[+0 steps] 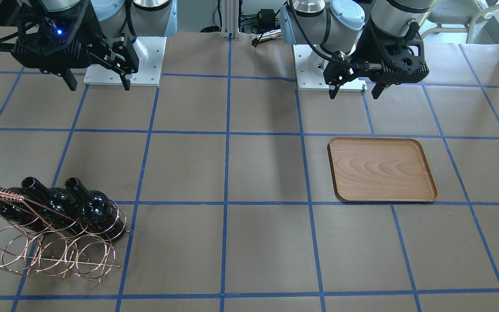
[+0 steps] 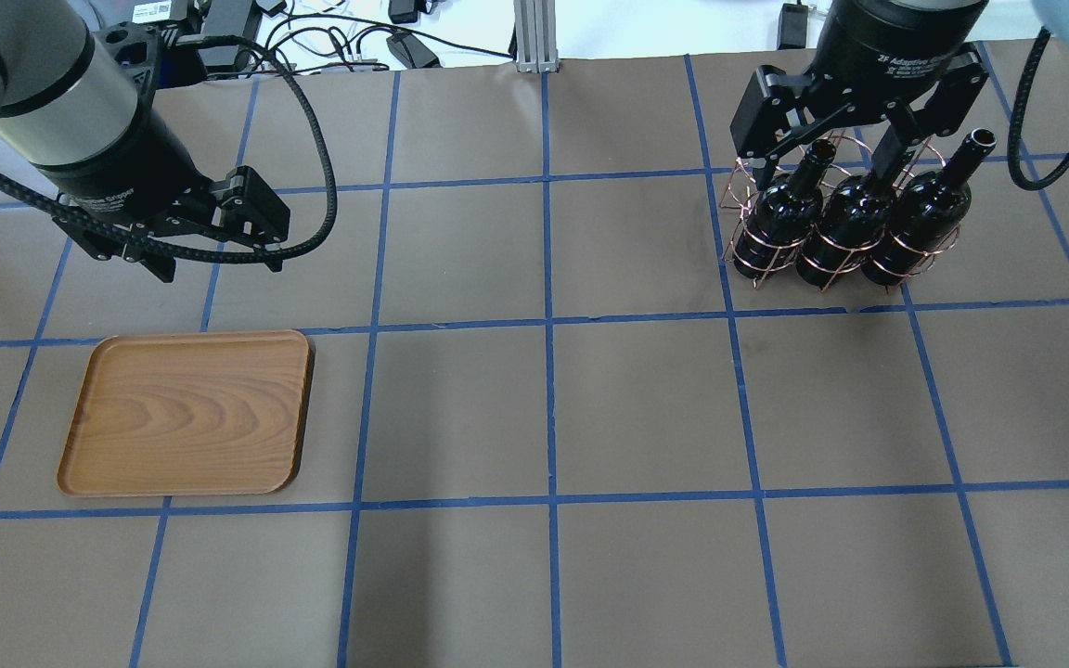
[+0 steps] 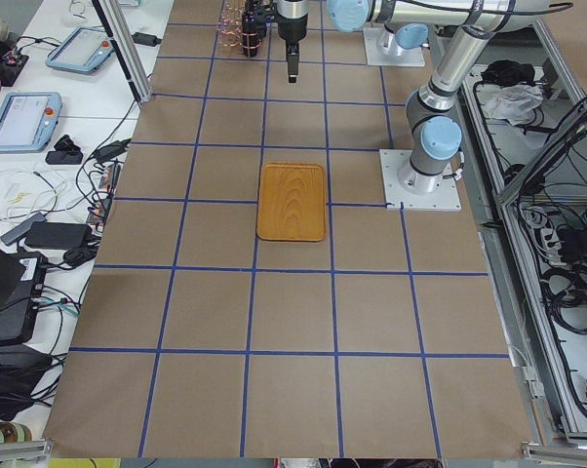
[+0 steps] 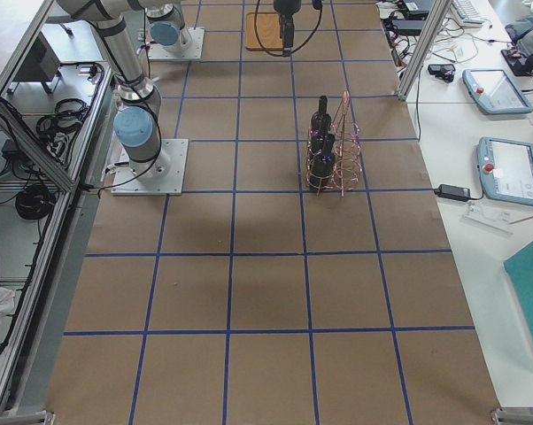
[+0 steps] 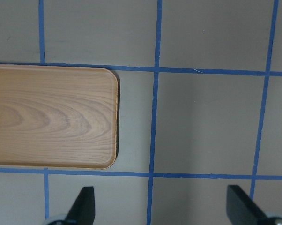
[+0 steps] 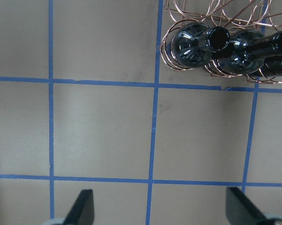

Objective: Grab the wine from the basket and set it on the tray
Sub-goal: 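Lower the right gripper onto the neck of the middle wine bottle in the rack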

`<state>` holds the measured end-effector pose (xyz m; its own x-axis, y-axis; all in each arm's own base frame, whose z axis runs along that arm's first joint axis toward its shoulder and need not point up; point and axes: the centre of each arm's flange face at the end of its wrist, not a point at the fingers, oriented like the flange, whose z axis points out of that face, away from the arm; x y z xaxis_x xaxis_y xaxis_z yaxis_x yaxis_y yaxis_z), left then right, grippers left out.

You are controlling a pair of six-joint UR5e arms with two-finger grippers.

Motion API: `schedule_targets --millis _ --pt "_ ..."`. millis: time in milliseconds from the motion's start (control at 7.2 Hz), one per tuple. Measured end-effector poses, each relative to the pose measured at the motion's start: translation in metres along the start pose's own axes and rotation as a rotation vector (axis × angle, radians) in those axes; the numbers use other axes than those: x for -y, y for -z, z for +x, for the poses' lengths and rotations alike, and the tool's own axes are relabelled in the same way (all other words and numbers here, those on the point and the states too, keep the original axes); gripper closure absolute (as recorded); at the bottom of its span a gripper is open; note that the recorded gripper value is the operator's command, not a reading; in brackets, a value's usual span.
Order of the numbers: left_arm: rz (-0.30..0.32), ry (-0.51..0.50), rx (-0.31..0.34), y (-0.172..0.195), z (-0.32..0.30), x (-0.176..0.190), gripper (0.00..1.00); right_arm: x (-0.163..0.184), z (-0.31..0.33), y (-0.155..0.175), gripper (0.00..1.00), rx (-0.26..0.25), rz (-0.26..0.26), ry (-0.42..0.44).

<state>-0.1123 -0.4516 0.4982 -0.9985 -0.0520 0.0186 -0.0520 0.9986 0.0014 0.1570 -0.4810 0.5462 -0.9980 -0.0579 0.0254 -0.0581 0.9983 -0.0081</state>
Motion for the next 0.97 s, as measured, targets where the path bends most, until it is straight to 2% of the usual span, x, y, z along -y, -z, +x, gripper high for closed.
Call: schedule_targets --millis 694,972 --pt "-0.001 0.0 0.001 -0.002 0.0 -0.001 0.0 0.005 0.01 -0.004 0.0 0.001 -0.003 0.021" --pt "-0.002 -0.001 0.001 -0.003 0.0 -0.001 0.0 0.021 0.062 -0.033 0.0 0.007 -0.013 0.007"
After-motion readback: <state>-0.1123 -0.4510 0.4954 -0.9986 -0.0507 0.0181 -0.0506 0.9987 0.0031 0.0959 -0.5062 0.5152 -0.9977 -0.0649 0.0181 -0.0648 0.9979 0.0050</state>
